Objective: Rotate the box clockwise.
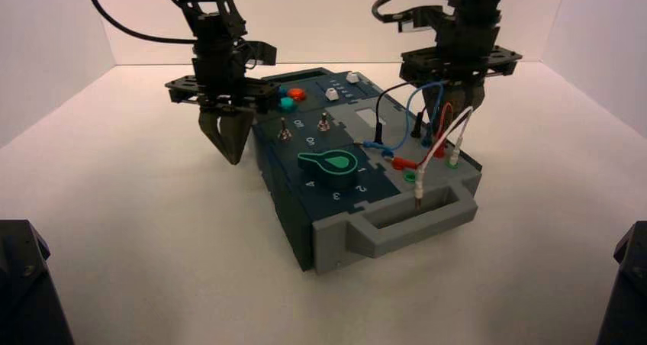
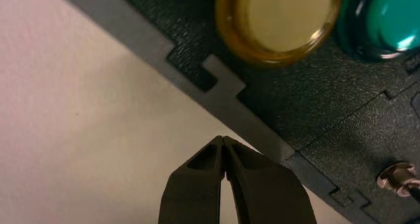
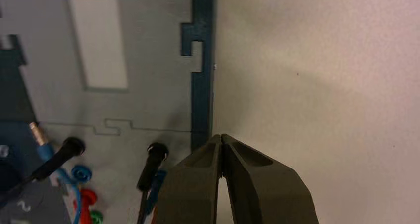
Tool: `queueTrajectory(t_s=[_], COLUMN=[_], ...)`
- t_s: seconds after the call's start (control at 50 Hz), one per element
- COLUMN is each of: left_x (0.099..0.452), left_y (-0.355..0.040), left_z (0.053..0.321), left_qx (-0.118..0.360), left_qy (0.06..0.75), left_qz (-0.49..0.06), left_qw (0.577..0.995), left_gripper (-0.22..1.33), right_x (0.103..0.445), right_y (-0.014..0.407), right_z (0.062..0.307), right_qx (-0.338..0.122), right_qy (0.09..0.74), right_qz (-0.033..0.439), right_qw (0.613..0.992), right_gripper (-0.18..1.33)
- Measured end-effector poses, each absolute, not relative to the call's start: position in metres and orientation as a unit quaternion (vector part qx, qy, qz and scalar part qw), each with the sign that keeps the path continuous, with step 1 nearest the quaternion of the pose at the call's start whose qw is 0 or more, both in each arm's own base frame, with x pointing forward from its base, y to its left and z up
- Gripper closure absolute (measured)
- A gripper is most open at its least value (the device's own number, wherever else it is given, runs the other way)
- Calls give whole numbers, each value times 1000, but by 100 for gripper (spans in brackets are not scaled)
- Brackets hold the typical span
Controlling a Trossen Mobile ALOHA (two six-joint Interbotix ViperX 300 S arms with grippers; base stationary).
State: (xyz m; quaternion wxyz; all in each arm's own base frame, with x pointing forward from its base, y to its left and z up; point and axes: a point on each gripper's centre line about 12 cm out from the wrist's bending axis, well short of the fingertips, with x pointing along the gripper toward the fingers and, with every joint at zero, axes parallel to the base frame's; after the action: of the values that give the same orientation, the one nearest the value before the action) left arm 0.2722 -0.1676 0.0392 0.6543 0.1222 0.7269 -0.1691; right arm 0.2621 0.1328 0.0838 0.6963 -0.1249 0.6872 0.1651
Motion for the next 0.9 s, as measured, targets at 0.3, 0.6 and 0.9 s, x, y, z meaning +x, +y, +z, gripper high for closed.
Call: queueTrajectory(t_s=[0.3,0.6,0.9], left_x=[295,311,323], left_y=[-170,-170,-162], left_z=[46,52,67], left_qx=[110,106,89], left_qy=[709,696,675], left_qz=[-169,-171,-164], left_qw=[676,690,714], left_gripper=[126,126,126], right_x=[248,237,236], right_y=[140,143,143], right_z=[87,87,115], right_qx=[-126,-126,-121], right_qy=[690,695,653], right_qz=[177,182,196], right_qw=[690,684,722], right_gripper=[131,131,130])
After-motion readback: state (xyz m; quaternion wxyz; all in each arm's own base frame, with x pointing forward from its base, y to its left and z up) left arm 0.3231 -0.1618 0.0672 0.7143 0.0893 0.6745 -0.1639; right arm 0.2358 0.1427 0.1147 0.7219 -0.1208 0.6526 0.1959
